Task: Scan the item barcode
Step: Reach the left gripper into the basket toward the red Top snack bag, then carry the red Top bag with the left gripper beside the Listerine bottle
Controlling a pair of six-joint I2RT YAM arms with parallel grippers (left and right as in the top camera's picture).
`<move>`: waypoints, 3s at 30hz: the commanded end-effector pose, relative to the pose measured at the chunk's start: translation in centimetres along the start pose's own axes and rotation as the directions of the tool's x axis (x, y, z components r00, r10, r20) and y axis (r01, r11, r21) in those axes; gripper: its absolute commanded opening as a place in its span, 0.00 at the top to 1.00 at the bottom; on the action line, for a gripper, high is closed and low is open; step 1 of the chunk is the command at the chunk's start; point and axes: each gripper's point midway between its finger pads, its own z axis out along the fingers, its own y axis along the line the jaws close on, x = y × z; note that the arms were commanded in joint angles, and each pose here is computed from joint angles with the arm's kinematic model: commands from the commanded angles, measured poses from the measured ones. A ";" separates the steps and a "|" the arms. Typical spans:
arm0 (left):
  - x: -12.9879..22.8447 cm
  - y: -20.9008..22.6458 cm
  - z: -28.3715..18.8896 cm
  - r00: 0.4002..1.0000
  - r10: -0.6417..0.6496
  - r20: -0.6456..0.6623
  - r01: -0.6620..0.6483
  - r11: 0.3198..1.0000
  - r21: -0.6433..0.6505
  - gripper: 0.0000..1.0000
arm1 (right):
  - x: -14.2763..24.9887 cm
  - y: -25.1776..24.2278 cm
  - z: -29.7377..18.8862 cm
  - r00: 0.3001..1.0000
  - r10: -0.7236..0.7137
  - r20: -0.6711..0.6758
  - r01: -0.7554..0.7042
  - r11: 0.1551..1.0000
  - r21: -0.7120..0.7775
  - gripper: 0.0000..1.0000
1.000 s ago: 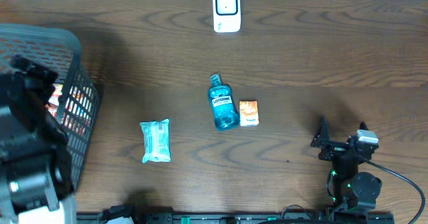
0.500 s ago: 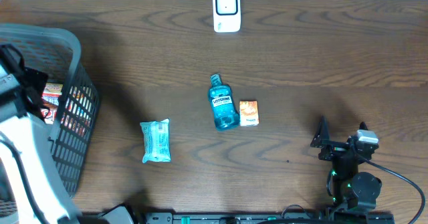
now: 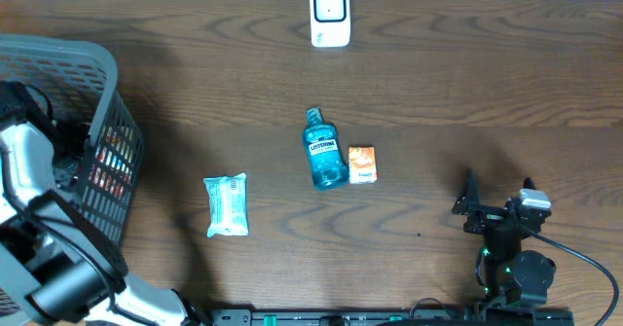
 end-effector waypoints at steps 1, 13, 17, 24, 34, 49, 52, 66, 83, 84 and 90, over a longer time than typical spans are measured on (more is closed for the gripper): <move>1.2 0.1 1.5 0.998 0.028 -0.063 -0.028 1.000 0.000 0.29 | 0.1 0.0 0.0 1.000 0.008 -0.001 -0.008 1.000 0.001 0.01; 2.4 2.4 3.2 0.997 0.014 -0.077 -0.021 0.996 -0.090 0.38 | 0.1 0.0 0.0 1.000 0.008 0.000 -0.008 1.000 0.001 0.01; 3.1 2.9 4.0 0.996 0.014 -0.085 -0.022 0.995 -0.095 0.39 | 0.1 0.0 0.0 1.000 0.008 -0.001 -0.008 1.000 0.001 0.01; 4.2 3.6 4.7 0.995 0.003 -0.103 -0.014 0.994 -0.107 0.86 | 0.1 0.0 0.0 1.000 0.008 -0.001 -0.008 1.000 0.001 0.01; 1.5 1.6 -3.5 0.995 -0.029 0.094 0.027 0.999 0.024 0.92 | 0.1 0.0 0.0 1.000 0.008 -0.001 -0.008 1.000 0.001 0.01; 6.7 -5.2 -29.6 0.858 -0.127 0.498 -0.274 0.706 0.653 0.92 | 0.1 0.0 0.0 1.000 0.008 -0.001 -0.008 1.000 0.001 0.01; 9.9 -6.8 -31.4 0.854 -0.050 0.517 -0.373 0.633 0.678 0.93 | 0.1 0.0 0.0 1.000 0.008 -0.001 -0.008 1.000 0.001 0.01; 25.9 -15.8 -20.1 0.674 0.624 0.396 -0.724 0.452 0.521 0.92 | 0.1 0.0 0.0 1.000 0.008 0.000 -0.008 1.000 0.001 0.01; 35.3 -15.3 1.2 0.675 0.737 0.024 -0.731 0.665 0.152 0.93 | 0.1 0.0 0.0 1.000 0.008 0.000 -0.008 1.000 0.001 0.01; 35.9 -15.2 1.8 0.666 0.746 0.015 -0.739 0.657 0.146 0.92 | 0.1 0.0 0.0 1.000 0.008 0.000 -0.008 1.000 0.001 0.01; 36.9 -15.5 1.9 0.656 0.754 0.028 -0.748 0.645 0.156 0.87 | 0.1 0.0 0.0 1.000 0.008 -0.001 -0.008 1.000 0.001 0.01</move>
